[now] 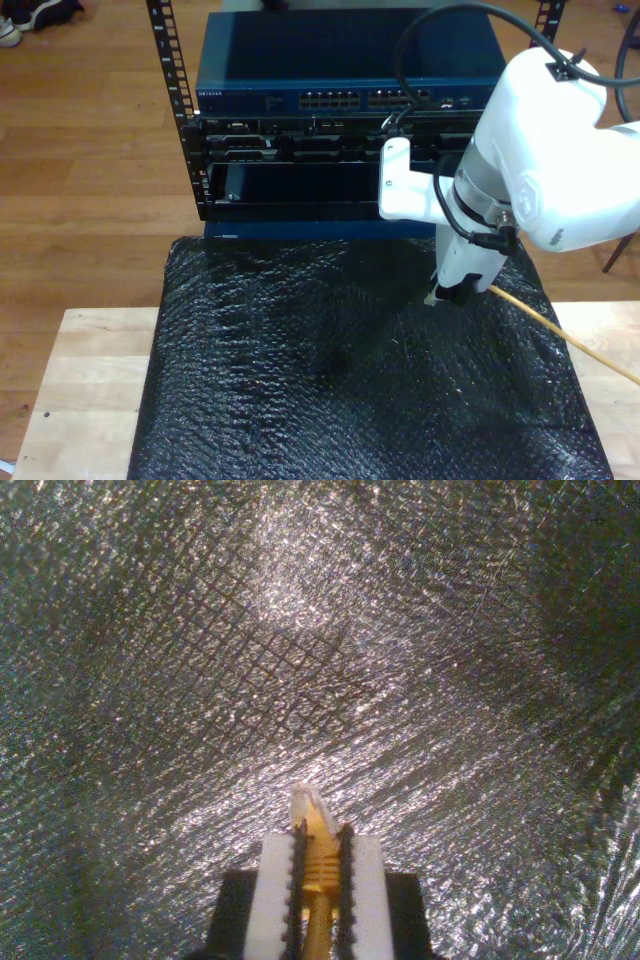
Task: Grab the cable and plug it in
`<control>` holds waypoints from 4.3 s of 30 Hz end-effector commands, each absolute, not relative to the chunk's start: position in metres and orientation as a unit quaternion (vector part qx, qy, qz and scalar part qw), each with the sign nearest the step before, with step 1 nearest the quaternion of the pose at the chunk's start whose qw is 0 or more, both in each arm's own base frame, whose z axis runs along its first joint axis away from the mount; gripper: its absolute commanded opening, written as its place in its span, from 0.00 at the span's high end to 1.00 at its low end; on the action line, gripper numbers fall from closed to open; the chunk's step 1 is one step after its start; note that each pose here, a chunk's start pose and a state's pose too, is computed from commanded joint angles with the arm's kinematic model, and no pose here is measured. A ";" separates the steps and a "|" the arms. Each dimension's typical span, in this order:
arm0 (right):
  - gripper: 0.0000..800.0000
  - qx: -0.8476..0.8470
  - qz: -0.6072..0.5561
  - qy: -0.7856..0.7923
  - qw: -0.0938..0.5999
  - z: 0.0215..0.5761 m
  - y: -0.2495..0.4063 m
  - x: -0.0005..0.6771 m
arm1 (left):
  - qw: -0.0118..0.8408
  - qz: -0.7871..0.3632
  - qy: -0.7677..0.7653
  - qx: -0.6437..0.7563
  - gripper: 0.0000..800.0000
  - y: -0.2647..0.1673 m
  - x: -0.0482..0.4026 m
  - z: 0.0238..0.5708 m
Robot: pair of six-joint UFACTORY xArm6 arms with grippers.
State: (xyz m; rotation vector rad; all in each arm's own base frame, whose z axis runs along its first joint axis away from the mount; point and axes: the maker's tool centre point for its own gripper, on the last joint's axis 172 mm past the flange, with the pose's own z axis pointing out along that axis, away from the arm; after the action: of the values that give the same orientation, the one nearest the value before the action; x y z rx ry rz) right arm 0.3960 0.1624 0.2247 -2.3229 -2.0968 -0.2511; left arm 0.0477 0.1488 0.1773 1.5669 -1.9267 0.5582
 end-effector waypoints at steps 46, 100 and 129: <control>1.00 -0.726 -0.052 -0.686 0.013 0.167 0.196 0.417 | 0.183 0.195 -0.768 0.582 0.00 0.118 0.015 0.050; 1.00 -0.638 -0.310 -0.690 -0.143 0.217 0.244 0.549 | 0.157 0.181 -0.762 0.601 0.00 0.118 0.015 0.029; 1.00 -0.493 -0.387 -0.744 -0.234 0.235 0.223 0.510 | 0.157 0.181 -0.762 0.601 0.00 0.118 0.015 0.029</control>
State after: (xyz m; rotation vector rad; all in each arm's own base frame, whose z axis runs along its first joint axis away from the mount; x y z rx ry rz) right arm 0.5098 0.2233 0.2349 -1.8311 -2.7636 -1.4374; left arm 0.0153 0.1183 0.0287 1.7216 -2.1815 0.5187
